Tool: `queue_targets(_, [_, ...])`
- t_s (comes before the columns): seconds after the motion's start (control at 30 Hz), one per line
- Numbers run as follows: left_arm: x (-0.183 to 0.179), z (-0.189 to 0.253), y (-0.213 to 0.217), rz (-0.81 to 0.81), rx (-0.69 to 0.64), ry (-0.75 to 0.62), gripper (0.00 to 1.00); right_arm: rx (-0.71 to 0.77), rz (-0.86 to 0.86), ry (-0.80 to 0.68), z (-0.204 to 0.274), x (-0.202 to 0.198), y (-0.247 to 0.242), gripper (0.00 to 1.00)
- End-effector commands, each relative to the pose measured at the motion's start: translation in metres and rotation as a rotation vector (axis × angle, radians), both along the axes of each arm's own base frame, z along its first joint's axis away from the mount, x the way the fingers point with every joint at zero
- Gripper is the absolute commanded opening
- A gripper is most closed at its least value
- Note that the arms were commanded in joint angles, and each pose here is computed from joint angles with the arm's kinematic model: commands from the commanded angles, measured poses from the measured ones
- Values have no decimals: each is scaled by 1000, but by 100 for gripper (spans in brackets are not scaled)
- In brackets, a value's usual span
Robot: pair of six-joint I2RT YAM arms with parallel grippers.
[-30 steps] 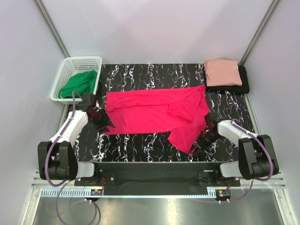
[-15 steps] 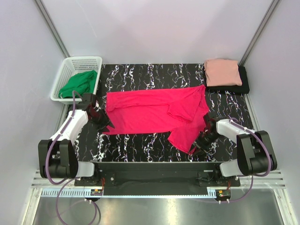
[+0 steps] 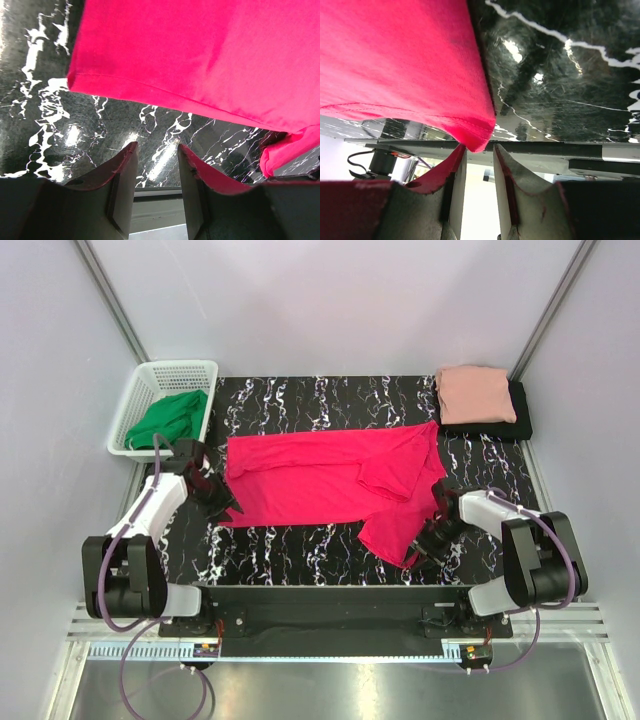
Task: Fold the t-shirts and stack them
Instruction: Fold the tshirt
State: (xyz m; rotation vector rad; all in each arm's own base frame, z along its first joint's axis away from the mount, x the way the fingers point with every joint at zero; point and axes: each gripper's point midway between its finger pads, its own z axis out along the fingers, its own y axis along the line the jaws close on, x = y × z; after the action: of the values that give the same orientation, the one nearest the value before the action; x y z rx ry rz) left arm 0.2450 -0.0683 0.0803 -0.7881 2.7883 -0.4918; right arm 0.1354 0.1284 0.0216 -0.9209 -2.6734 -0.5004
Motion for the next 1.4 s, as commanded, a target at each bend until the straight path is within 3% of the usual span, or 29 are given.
queue_targets(0.0, [18,16,4,-3,-8,-63,41,-17,0,-17,1,9,1,35])
queue_targets(0.4, [19,15,5,-5,-10,-59,41,-16,-3,-11,-1,9,4,35])
queue_targets(0.63, [18,13,7,-5,-6,-57,41,-38,-1,3,-5,6,2,27])
queue_targets(1.03, [19,14,7,-6,-9,-58,41,-81,8,19,-9,7,2,26])
queue_targets(1.33, [19,13,6,-7,-16,-55,41,-81,28,19,0,8,6,36])
queue_targets(1.37, [20,13,7,-5,-15,-57,41,-80,29,15,1,8,5,45])
